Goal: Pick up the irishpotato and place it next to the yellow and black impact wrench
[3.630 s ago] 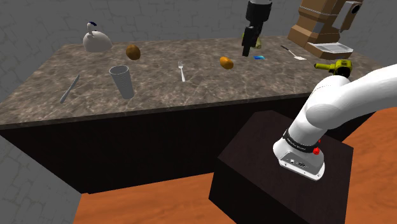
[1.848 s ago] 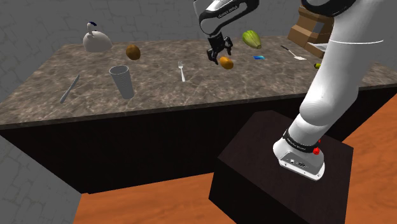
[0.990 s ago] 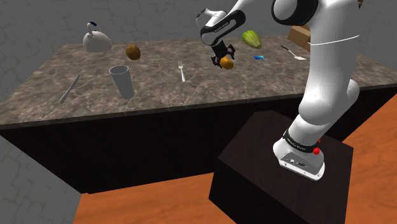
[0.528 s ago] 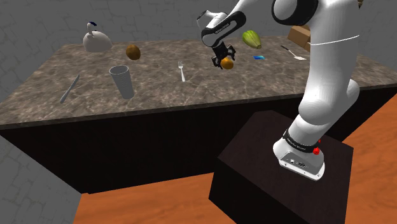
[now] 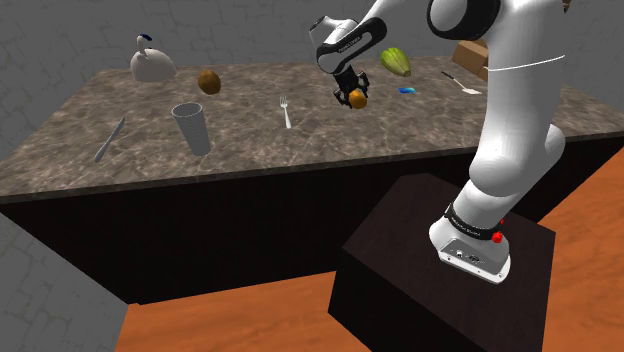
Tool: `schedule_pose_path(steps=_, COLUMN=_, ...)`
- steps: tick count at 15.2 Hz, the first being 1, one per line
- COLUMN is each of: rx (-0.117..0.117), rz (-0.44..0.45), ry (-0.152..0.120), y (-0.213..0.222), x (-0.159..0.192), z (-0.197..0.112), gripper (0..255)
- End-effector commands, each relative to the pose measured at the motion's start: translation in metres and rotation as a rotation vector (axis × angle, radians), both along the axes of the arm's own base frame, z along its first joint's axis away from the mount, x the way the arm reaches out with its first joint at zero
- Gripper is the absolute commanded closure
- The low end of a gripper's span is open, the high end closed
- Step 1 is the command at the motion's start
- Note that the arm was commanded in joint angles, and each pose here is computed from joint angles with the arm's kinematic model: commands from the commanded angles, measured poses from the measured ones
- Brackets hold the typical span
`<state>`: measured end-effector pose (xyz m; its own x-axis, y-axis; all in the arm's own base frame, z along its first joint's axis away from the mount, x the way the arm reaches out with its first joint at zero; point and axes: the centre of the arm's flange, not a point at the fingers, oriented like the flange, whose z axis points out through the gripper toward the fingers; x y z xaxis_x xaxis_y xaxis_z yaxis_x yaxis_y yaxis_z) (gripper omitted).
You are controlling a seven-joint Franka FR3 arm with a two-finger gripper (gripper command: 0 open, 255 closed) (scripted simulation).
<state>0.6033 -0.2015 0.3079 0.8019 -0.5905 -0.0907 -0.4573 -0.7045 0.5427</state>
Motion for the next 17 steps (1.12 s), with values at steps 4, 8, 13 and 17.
schedule_pose_path(steps=4, rx=0.001, rz=0.001, ry=0.000, y=0.000, x=0.000, z=0.005, gripper=255)
schedule_pose_path(steps=8, rx=0.001, rz=0.001, ry=0.000, y=0.000, x=0.000, z=0.026, gripper=255)
schedule_pose_path(steps=13, rx=0.001, rz=0.001, ry=0.000, y=0.000, x=0.000, z=0.052, gripper=255)
schedule_pose_path(steps=17, rx=0.001, rz=0.001, ry=0.000, y=0.000, x=0.000, z=0.073, gripper=255)
